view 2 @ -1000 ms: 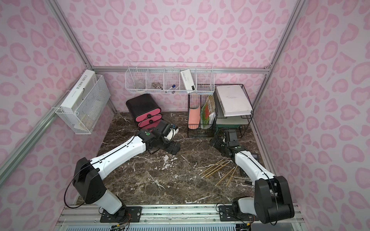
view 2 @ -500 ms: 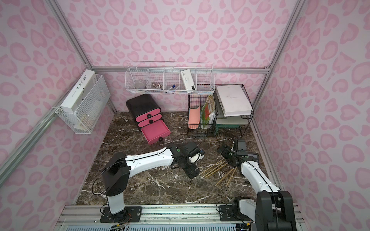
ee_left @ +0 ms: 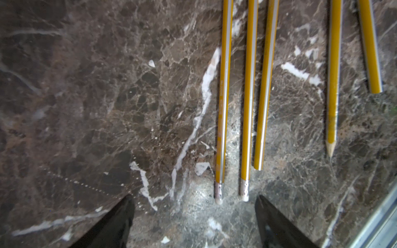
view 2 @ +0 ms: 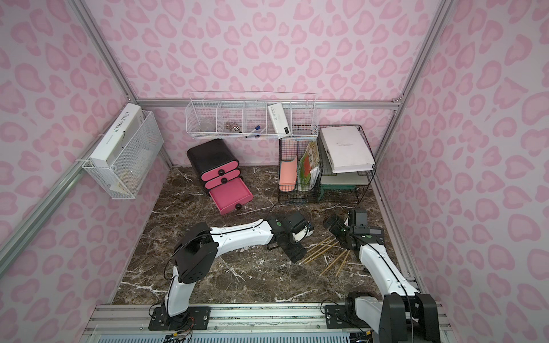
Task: Please place the pencils in the drawer according to their color
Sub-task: Pick up the pencil from the center of the board, then place the pencil in the drawer.
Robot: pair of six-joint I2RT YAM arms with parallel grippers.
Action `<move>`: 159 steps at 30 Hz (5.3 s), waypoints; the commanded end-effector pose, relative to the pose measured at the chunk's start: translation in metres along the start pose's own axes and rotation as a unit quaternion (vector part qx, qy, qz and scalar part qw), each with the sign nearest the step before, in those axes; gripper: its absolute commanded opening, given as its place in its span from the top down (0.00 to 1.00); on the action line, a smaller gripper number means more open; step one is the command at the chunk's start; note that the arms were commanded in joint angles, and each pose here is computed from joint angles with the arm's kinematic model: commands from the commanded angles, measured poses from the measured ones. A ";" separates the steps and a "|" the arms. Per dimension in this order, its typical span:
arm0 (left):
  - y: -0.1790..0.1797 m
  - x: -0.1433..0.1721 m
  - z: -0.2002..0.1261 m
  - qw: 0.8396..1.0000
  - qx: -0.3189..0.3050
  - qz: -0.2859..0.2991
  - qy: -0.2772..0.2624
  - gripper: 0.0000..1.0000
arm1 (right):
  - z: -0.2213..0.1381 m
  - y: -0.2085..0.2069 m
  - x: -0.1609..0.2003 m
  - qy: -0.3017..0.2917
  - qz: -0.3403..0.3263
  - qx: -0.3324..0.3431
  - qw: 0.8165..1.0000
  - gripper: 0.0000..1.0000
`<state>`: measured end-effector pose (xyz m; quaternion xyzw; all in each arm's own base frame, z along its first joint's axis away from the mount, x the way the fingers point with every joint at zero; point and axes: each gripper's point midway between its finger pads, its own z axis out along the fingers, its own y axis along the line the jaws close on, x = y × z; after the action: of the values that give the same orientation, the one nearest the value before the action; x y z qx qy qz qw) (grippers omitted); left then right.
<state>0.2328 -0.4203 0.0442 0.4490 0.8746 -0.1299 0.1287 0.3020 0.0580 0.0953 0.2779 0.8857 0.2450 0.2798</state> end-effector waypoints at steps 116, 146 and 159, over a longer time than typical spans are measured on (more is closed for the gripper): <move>0.171 0.048 -0.118 0.962 -0.206 -0.175 -0.038 1.00 | 0.009 0.047 0.016 0.028 -0.016 -0.082 0.996 0.02; 0.324 0.117 -0.160 0.928 -0.226 -0.296 0.009 1.00 | 0.031 0.093 0.052 0.070 -0.044 -0.104 0.991 0.02; 0.336 0.126 -0.136 0.928 -0.216 -0.301 0.036 1.00 | 0.031 0.088 0.054 0.072 -0.044 -0.099 0.992 0.02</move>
<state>0.4222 -0.0917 0.0913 0.1257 0.9792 0.0458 0.1522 0.3143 0.1658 0.1044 0.1890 0.8880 0.3394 0.2462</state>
